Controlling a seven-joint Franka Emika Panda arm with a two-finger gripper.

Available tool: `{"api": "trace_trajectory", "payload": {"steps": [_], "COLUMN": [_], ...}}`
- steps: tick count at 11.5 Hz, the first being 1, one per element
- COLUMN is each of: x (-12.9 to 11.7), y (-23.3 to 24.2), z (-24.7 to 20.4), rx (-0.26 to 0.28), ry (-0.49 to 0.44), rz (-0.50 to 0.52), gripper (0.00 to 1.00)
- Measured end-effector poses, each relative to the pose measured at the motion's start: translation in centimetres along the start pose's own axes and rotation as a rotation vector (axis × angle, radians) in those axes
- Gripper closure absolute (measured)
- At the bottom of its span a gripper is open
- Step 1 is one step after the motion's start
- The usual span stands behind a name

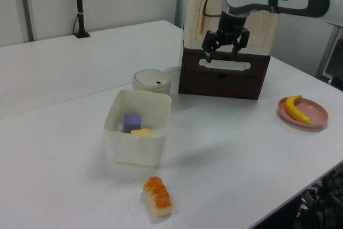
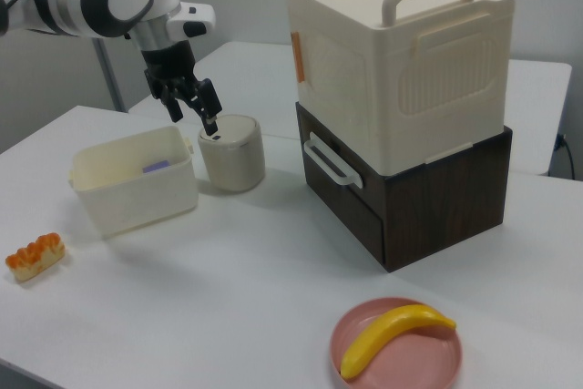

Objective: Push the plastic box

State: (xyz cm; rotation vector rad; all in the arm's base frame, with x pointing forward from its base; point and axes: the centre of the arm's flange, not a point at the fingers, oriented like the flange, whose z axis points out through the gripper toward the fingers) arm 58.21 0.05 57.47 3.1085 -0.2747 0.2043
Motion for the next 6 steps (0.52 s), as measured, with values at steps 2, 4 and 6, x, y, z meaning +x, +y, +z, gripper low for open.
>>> {"api": "trace_trajectory", "payload": {"steps": [2, 4, 6], "x": [0.00, 0.06, 0.06], "y": [1.28, 1.57, 1.51], "z": [-0.03, -0.39, -0.41], "rx": [-0.005, -0.003, -0.003], "ry": [-0.020, -0.022, -0.021], "rz": [0.028, 0.034, 0.033], "gripper": [0.00, 0.00, 0.00]}}
